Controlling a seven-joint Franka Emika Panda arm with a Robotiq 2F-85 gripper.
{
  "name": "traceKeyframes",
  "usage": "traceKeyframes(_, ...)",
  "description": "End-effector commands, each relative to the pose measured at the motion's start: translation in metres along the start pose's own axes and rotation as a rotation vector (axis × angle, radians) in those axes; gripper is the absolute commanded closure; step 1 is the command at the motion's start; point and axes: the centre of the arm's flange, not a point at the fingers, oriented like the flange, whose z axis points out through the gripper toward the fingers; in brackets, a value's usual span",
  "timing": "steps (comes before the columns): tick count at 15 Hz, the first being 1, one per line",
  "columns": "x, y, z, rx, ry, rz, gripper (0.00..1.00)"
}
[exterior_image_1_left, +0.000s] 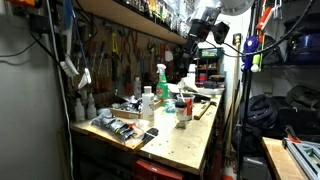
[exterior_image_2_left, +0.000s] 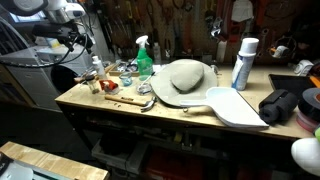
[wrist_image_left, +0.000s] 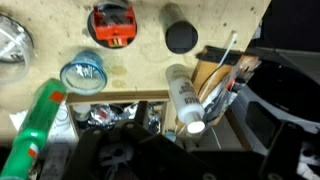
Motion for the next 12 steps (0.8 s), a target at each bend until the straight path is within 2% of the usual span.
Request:
traceKeyframes(1, -0.004, -0.054, 0.002, -0.1, 0.18, -0.024, 0.0)
traceKeyframes(2, -0.001, -0.062, 0.001, -0.076, 0.17, -0.058, 0.0)
traceKeyframes(3, 0.012, -0.043, -0.004, -0.063, 0.149, -0.038, 0.0)
traceKeyframes(5, 0.011, -0.059, 0.0, -0.061, 0.157, -0.062, 0.0)
traceKeyframes(7, 0.009, -0.059, 0.0, -0.06, 0.158, -0.062, 0.0)
traceKeyframes(8, 0.007, -0.07, 0.012, -0.026, 0.141, -0.047, 0.0)
traceKeyframes(9, 0.008, -0.077, 0.022, -0.046, 0.144, -0.023, 0.0)
traceKeyframes(11, 0.008, -0.087, 0.034, -0.021, 0.117, 0.003, 0.0)
traceKeyframes(12, 0.009, -0.092, 0.041, -0.041, 0.12, 0.008, 0.0)
